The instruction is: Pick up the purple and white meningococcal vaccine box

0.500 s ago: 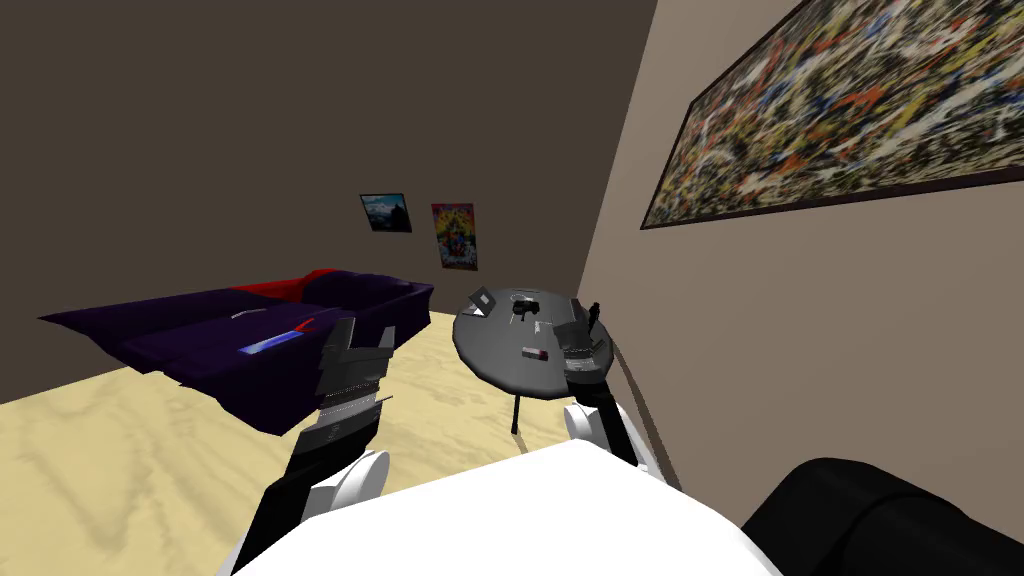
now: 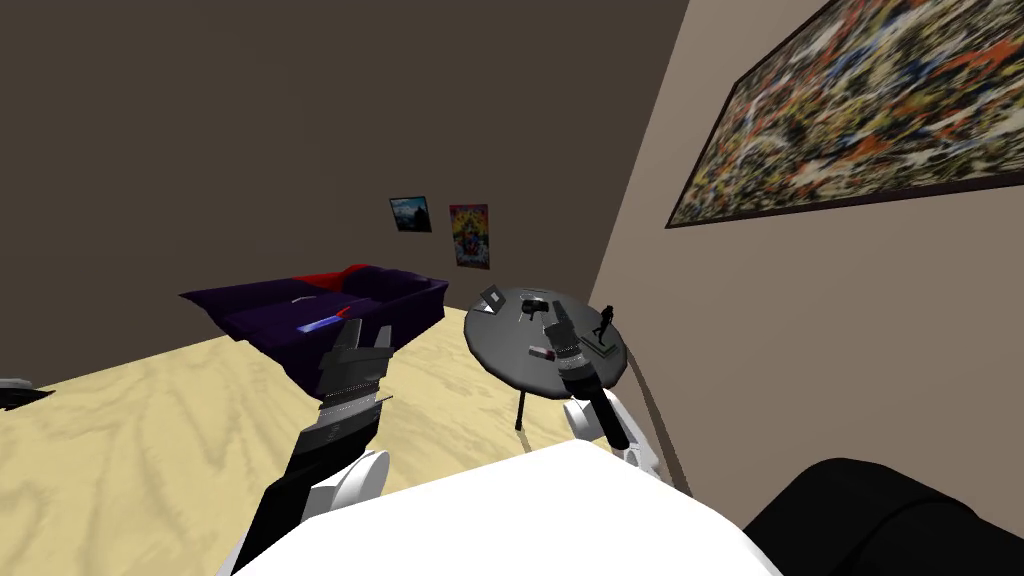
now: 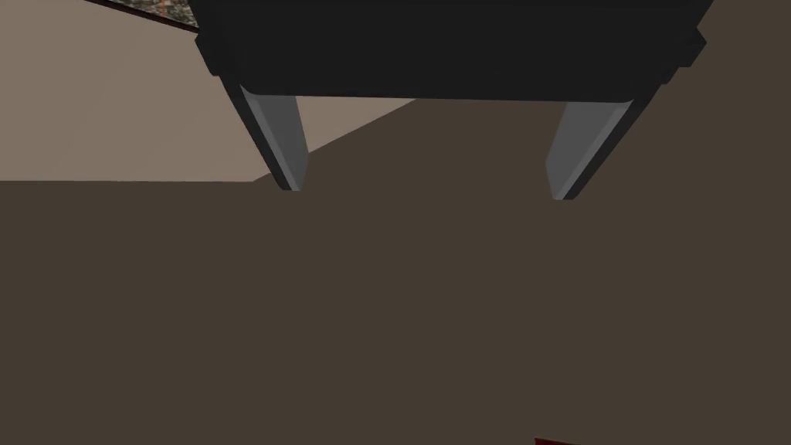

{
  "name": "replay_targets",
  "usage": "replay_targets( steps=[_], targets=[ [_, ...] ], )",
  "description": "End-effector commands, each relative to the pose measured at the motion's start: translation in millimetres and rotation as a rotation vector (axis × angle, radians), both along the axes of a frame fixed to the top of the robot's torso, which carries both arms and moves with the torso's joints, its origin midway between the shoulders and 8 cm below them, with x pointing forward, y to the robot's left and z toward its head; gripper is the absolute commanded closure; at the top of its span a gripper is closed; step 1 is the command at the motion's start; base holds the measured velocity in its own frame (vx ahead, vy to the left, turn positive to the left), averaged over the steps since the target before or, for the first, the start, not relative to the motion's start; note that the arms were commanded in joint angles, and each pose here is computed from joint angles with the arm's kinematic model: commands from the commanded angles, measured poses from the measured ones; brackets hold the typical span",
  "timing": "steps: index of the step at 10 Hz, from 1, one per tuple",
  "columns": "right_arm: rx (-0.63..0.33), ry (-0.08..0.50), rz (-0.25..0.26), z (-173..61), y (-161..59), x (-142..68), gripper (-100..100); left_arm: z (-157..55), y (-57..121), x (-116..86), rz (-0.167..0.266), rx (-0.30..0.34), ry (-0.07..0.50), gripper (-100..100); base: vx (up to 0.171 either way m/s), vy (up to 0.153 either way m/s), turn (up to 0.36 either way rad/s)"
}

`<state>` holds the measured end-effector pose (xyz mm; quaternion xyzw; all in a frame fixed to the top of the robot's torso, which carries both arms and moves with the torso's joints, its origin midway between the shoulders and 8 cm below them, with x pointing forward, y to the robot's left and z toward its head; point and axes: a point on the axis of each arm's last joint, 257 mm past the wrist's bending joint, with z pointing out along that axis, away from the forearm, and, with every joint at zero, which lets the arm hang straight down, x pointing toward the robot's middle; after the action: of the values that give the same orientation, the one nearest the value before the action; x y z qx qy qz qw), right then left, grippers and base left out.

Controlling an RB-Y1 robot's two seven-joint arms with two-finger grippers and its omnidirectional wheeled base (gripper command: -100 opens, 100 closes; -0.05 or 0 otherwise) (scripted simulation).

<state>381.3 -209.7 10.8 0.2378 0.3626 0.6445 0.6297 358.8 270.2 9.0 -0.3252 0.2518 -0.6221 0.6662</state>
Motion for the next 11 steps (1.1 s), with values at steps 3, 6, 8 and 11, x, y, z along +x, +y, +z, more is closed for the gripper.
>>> replay_targets(
  steps=[3, 6, 8, 11],
  targets=[
    [-0.142, 0.021, 0.047, -21, 22, 15, -100, 0, 0.1, 0, 0.0, 0.0, 0.0, 0, -0.056, -0.02, 0.164],
    [-0.267, 0.042, 0.079, -43, 37, 27, -100, 0, 0.1, 0, 0.0, 0.0, 0.0, 0, -0.046, -0.017, 0.202],
    [-0.345, 0.055, 0.096, -57, 42, 32, -100, 0, 0.1, 0, 0.0, 0.0, 0.0, 0, -0.034, -0.007, 0.136],
    [-0.433, 0.07, 0.111, -74, 45, 37, -100, 0, 0.0, 0, 0.0, 0.0, 0.0, 0, -0.026, -0.006, 0.151]
  ],
)
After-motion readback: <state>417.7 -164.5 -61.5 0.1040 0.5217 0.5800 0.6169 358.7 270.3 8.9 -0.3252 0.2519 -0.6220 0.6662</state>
